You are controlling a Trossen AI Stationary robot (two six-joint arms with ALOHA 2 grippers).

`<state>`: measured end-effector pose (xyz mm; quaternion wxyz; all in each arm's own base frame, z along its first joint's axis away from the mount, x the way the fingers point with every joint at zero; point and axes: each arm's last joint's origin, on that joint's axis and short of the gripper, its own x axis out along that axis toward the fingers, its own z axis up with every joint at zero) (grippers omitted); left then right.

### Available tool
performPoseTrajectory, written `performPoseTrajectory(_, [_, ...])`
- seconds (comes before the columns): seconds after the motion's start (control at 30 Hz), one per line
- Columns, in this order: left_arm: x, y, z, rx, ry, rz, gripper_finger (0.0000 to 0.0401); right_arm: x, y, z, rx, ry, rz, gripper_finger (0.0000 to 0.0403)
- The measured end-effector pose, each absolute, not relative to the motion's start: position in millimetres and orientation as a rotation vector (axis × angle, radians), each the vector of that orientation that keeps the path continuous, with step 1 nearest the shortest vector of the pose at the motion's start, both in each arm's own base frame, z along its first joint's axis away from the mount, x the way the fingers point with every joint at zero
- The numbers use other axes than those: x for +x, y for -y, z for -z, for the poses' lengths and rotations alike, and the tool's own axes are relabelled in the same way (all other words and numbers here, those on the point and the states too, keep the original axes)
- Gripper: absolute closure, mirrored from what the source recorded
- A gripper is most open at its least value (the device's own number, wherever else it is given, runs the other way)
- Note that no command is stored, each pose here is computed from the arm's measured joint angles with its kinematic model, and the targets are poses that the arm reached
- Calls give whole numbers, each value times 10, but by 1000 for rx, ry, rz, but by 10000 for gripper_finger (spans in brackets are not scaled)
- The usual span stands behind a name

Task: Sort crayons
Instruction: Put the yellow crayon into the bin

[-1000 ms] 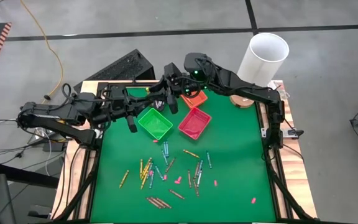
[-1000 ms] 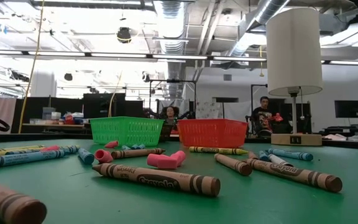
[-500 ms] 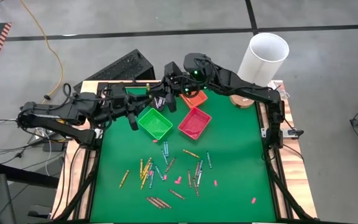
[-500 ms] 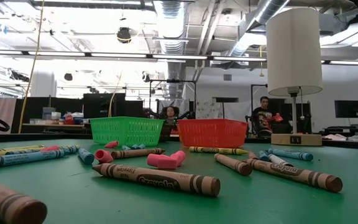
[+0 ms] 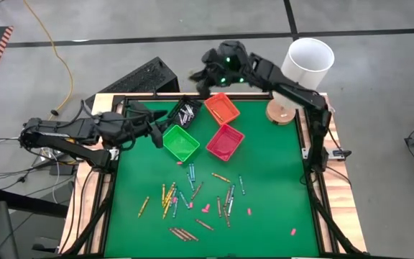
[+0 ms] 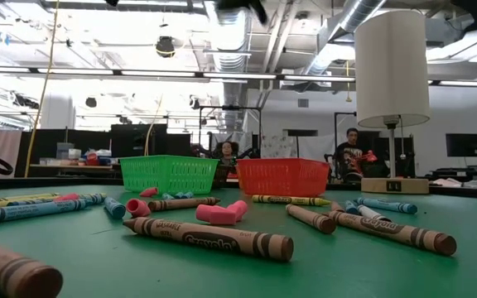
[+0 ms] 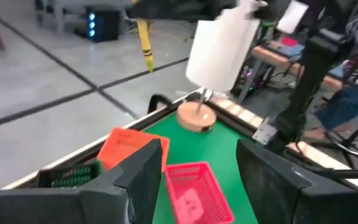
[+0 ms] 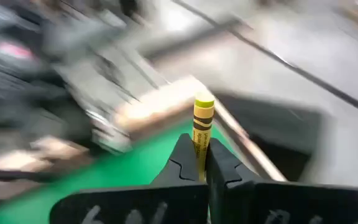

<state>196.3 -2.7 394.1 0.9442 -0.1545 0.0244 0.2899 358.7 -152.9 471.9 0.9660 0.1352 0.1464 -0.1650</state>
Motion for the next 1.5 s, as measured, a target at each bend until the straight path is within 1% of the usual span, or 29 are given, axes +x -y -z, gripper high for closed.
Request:
performPoseTrajectory(0.13, [1945, 19, -3873, -342, -98, -628, 205, 3378, 1893, -4427, 325, -532, 549, 402])
performPoseTrajectory(0.2, [1937, 7, -3843, -358, -119, -641, 205, 3298, 2067, -4224, 368, -637, 601, 402])
performPoseTrajectory(0.33, [1924, -5, -3801, -393, -145, -660, 205, 3229, 2302, -3833, 434, -774, 654, 402])
performPoseTrajectory(0.53, [1903, -4, -3743, -432, -187, -676, 204, 3253, 2456, -3228, 526, -832, 626, 403])
performPoseTrajectory(0.73, [1874, -7, -3681, -464, -233, -702, 204, 3298, 2469, -2796, 602, -807, 609, 403])
performPoseTrajectory(1.03, [1845, -5, -3623, -483, -289, -711, 204, 3359, 2394, -2513, 600, -780, 609, 398])
performPoseTrajectory(1.13, [1838, -3, -3608, -491, -307, -707, 204, 3379, 2349, -2452, 589, -790, 602, 381])
performPoseTrajectory(1.3, [1821, -2, -3579, -500, -338, -711, 204, 3380, 2359, -2456, 575, -785, 625, 345])
performPoseTrajectory(1.5, [1784, 14, -3510, -523, -441, -673, 204, 3368, 2370, -2454, 575, -788, 629, 324])
